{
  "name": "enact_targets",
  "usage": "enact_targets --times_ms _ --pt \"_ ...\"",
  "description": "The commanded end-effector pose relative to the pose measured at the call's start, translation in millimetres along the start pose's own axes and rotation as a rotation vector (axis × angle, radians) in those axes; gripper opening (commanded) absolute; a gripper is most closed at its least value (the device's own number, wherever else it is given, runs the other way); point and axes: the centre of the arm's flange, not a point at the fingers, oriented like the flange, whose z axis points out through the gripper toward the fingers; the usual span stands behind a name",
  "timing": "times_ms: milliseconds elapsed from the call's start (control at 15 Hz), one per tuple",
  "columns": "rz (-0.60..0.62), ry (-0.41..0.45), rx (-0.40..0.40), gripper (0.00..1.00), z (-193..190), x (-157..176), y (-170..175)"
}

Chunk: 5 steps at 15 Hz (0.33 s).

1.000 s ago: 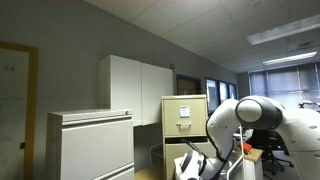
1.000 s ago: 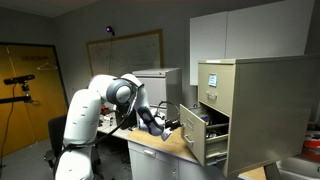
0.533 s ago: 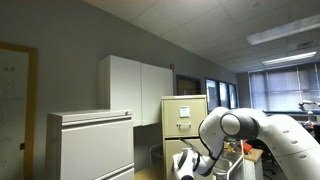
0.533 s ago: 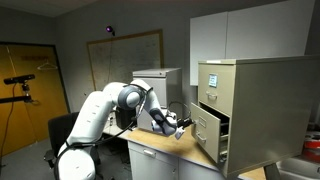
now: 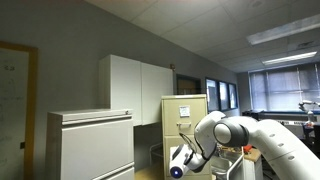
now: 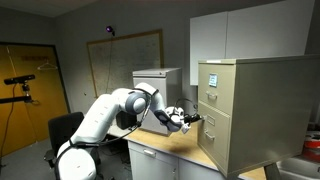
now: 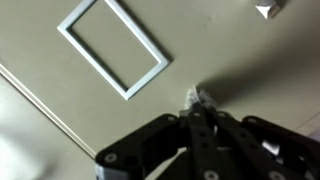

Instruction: Close the open drawer

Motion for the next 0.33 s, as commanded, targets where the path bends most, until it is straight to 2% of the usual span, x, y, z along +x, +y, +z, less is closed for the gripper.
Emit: enact_targets --times_ms 0,267 --pt "0.064 -0.066 -0.118 0.04 75.2 24.7 -7.2" --pt "0.096 -0.126 -0.166 0.03 79.3 31.9 -18.4"
